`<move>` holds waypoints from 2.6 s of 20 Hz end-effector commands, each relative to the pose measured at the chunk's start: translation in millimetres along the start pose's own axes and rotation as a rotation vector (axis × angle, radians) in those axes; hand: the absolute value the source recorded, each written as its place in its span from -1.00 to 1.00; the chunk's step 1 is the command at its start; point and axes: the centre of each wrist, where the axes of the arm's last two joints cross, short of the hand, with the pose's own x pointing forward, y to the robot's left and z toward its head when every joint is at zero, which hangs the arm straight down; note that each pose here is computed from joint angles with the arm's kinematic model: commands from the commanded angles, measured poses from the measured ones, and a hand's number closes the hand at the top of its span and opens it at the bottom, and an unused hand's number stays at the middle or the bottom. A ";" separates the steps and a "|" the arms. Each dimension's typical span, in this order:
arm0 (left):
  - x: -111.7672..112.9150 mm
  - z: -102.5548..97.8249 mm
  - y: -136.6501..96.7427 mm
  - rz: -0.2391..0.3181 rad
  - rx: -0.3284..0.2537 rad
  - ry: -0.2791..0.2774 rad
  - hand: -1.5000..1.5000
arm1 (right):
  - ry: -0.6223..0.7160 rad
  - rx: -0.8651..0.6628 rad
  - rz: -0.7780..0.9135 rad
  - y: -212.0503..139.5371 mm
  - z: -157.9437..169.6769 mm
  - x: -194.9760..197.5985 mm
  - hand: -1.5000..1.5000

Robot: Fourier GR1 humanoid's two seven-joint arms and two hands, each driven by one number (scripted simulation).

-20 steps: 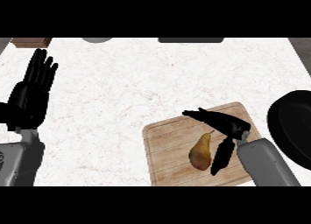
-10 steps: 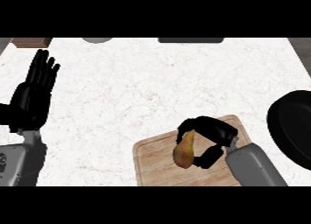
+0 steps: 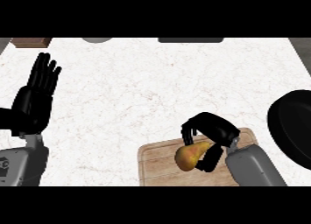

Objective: Pick the pear from the cutting board and place it in the pot

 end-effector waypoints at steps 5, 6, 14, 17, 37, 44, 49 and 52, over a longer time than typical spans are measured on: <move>6.0 -8.6 -7.6 0.002 -0.033 0.003 0.00 | 0.453 -0.526 0.151 -48.3 -38.4 56.2 1.00; -0.2 -5.3 -5.1 -0.006 -0.020 0.009 0.00 | 0.512 -0.604 0.189 -56.6 -39.2 65.3 1.00; -2.6 -11.9 -10.3 -0.009 -0.043 0.013 0.00 | 0.874 -1.108 0.305 -98.0 -58.1 132.2 1.00; -3.8 -9.1 -9.8 -0.009 -0.026 0.005 0.00 | 0.960 -1.292 0.317 -116.9 -57.6 165.0 1.00; -1.4 1.9 8.4 0.014 0.025 0.027 0.00 | 1.252 -1.467 0.329 -124.0 109.3 109.0 1.00; 8.8 -4.5 6.7 -0.002 0.004 0.009 0.00 | 1.227 -1.530 0.301 -124.8 196.3 58.0 1.00; 0.7 -10.3 -2.3 -0.003 0.007 0.017 0.00 | 1.246 -1.467 0.295 -110.5 209.5 20.3 1.00; -12.3 12.7 6.5 -0.018 -0.004 -0.013 0.00 | 1.260 -1.466 0.301 -93.2 203.7 -1.1 1.00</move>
